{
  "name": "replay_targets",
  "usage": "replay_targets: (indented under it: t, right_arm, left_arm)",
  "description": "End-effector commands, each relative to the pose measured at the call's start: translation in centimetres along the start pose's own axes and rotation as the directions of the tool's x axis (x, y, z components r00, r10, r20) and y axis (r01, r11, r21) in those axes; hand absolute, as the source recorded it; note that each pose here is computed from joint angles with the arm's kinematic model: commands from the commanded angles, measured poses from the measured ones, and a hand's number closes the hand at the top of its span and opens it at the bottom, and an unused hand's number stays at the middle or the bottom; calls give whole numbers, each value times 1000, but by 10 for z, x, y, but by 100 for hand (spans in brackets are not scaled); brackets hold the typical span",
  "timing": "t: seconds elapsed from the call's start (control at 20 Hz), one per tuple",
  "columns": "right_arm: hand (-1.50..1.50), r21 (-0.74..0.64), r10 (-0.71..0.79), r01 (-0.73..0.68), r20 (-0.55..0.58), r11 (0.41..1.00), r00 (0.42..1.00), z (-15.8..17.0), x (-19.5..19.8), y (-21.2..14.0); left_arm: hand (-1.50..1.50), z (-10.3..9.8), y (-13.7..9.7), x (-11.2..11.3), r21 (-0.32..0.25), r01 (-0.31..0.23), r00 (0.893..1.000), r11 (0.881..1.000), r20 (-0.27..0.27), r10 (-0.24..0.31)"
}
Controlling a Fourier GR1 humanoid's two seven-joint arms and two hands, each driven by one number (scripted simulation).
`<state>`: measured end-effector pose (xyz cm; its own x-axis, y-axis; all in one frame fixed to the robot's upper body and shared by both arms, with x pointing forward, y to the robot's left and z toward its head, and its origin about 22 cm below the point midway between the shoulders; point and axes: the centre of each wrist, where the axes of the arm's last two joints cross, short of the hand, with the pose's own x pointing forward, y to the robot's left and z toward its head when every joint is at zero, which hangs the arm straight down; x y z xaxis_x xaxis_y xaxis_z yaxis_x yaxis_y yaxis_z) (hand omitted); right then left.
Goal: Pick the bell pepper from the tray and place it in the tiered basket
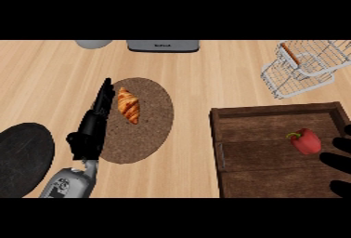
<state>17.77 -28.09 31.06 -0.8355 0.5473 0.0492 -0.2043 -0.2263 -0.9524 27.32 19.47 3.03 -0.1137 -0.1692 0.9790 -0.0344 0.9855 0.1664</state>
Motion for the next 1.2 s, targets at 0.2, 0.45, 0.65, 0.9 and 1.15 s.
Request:
replay_targets:
  t: [0.2,0.45,0.65,0.9,1.15]
  right_arm:
    - [-150,126,57,-65,68,990,996,-5,-13,13]
    - [-150,104,160,-179,174,978,972,-15,-21,30]
    - [-150,76,225,-245,207,966,952,-10,-53,67]
    - [-150,75,249,-262,146,962,957,10,-109,134]
    - [-150,55,237,-246,134,968,962,6,-140,142]
  left_arm:
    - [0,6,7,-1,6,5,1000,1000,-4,-5]
    - [0,-1,7,2,1,-3,1000,1000,9,3]
    - [0,1,3,-4,20,12,1000,1000,-15,-12]
    - [0,8,4,6,-4,14,1000,1000,-1,-14]
    - [0,6,7,-20,10,8,1000,1000,-17,-8]
